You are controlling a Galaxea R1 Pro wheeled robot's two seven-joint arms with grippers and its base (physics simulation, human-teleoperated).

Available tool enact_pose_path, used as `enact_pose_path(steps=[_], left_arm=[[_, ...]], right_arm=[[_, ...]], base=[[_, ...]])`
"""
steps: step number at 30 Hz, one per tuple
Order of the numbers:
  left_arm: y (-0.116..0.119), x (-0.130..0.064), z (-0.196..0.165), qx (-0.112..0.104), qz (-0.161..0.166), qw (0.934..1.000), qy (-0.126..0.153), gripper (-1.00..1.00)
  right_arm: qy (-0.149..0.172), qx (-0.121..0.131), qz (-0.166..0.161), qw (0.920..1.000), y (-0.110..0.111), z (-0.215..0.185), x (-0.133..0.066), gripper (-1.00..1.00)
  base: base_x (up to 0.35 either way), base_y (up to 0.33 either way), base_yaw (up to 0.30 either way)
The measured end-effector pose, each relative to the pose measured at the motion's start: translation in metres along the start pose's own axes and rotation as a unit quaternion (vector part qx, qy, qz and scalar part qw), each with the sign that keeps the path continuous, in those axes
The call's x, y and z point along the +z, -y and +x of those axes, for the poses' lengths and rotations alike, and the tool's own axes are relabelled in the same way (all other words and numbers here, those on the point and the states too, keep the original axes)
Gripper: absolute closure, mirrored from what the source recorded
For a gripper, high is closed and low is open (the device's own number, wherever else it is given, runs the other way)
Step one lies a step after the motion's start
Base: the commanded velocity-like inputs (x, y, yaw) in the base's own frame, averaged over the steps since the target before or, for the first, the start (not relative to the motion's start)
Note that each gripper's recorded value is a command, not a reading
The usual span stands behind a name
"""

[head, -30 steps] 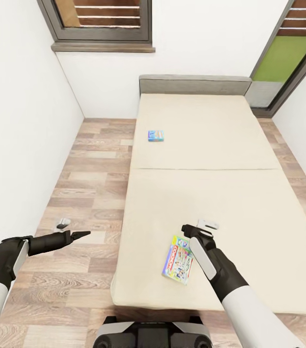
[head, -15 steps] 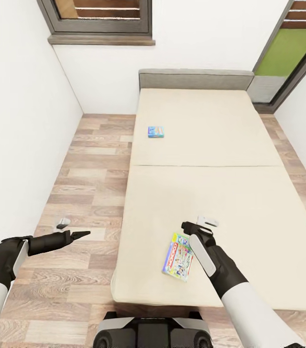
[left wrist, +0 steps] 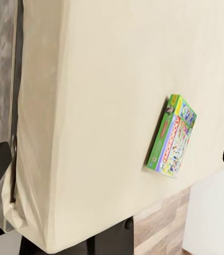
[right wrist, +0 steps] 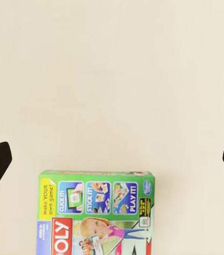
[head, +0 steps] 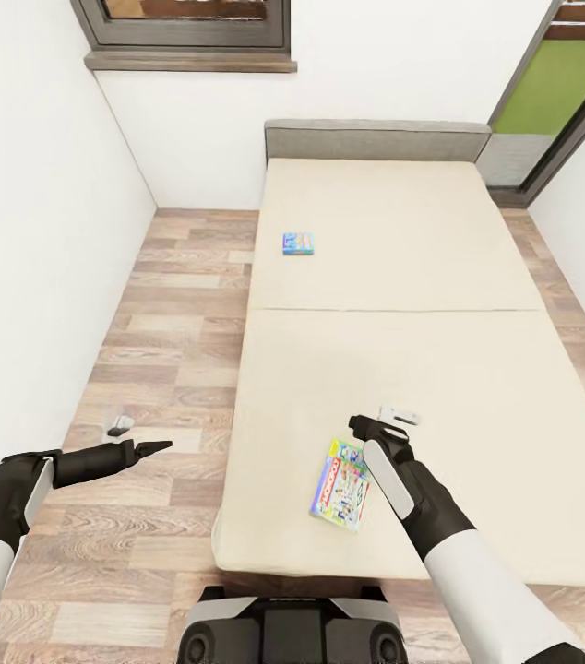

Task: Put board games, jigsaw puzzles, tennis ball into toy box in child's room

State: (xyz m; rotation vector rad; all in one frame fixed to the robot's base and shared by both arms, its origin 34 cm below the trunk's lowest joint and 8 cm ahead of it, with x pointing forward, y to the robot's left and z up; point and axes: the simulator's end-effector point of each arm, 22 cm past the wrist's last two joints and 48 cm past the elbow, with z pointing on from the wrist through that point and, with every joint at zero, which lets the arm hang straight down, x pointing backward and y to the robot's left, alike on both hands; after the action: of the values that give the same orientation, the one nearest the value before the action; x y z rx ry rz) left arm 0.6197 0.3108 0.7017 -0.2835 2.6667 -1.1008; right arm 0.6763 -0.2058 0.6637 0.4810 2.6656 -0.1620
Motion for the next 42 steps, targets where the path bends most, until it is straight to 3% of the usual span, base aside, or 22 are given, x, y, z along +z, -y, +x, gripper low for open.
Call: enact_pose_path(steps=[13,42], left_arm=[[-0.009,0.006,0.008,-0.007,-0.004,0.9999,-0.008,-1.00],[-0.028,0.016,0.026,-0.022,-0.011,0.9994,-0.024,-1.00]], right_arm=[[-0.007,0.000,0.029,0.9996,0.011,0.004,0.027,-1.00],[-0.033,-0.004,0.041,0.9986,0.015,0.038,0.047,-1.00]], base=[[0.000,0.000,0.000],[0.000,0.000,0.000]])
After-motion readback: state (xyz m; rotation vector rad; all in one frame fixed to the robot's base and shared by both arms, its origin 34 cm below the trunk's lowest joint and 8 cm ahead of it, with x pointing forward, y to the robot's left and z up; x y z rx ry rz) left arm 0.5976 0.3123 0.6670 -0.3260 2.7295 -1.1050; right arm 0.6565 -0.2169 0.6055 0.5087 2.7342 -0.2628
